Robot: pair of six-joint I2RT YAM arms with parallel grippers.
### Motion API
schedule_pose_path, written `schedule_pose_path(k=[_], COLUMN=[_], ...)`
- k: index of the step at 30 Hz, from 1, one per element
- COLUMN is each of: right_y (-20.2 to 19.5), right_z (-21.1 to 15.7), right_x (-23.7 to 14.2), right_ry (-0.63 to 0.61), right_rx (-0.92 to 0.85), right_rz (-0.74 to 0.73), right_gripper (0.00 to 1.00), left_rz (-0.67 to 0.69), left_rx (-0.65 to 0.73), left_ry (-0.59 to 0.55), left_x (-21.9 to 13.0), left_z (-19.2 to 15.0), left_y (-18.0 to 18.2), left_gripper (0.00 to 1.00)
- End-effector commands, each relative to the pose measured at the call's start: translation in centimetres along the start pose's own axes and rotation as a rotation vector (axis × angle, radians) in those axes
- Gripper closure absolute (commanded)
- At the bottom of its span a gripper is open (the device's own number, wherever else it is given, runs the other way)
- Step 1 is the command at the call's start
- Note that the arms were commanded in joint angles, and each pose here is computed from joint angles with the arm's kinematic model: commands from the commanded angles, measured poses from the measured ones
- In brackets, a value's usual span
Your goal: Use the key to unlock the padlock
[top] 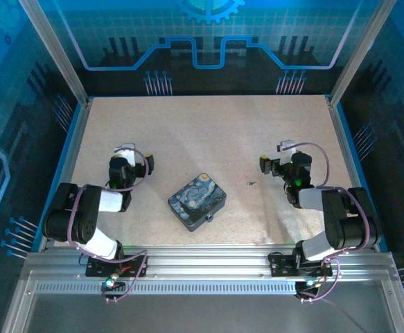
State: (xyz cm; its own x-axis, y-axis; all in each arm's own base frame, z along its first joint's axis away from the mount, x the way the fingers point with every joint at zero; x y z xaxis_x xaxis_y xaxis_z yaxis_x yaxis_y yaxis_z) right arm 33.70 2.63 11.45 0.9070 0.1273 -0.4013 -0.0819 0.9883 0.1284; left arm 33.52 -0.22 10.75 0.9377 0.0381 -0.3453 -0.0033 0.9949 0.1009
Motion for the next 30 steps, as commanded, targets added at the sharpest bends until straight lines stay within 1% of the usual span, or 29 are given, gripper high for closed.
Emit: schedule_pose_path(k=[1,11,14,15,16,17,19,21,23,27,30], right_y=[-0.2,0.1,0.5,0.7,0.8,1.0,1.6,2.2,3.2,5.1,6.3], right_z=[1.0,2.8,3.7,4.0,4.4,4.8,5.0,5.1,4.8,3.7,2.7], right_x=[-0.4,-2.1,-3.2,-3.6,-4.0,-4.3,-5.1,-5.7,-6.2,-7.0,-7.3], right_ry=[-0.032,-0.031,-0.024,-0.016,-0.001,0.012,0.078,0.142,0.207,0.335,0.443], right_rx=[0.0,0.012,0.039,0.065,0.097,0.118,0.183,0.245,0.29,0.317,0.306], right_rz=[-0.017,-0.042,-0.044,-0.043,-0.041,-0.037,-0.026,-0.015,0.013,0.049,0.034], right_gripper=[0.0,0.0,0.0,0.0,0.0,0.0,0.0,0.0,0.0,0.0,0.02], left_rz=[0.004,0.02,0.016,0.008,0.003,0.003,-0.011,-0.082,-0.167,-0.286,-0.388], left_rx=[-0.01,-0.01,-0.077,-0.114,-0.171,-0.228,-0.359,-0.455,-0.536,-0.71,-0.781], left_ry=[-0.069,-0.09,-0.109,-0.109,-0.085,-0.06,0.018,0.069,0.103,0.223,0.305], left_x=[-0.6,-3.0,-4.2,-4.6,-4.9,-5.2,-5.9,-6.4,-7.0,-8.1,-8.9], left_z=[1.2,4.4,6.3,7.1,7.7,8.2,9.0,9.3,9.3,8.0,7.1], left_y=[0.3,0.8,0.9,1.0,1.0,1.1,1.0,0.2,-0.8,-2.6,-4.6], left_gripper=[0.01,0.01,0.01,0.01,0.01,0.01,0.01,0.01,0.01,0.01,0.01])
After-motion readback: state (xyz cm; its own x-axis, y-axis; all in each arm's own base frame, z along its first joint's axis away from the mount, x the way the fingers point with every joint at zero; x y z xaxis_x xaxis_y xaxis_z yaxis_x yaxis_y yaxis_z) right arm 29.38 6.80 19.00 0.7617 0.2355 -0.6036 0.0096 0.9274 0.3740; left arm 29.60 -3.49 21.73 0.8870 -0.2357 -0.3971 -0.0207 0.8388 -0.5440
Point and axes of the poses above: each hand's point on the last joint's axis, 136 mm out from that joint toward the fingers, its own x axis out along the fingers, its own y axis along the line the jaws close on, z = x × y, the point moved 6 cm from there along -x, back along the fingers, and after that the axes turned 10 degrees about x, right-handed, at the moved point
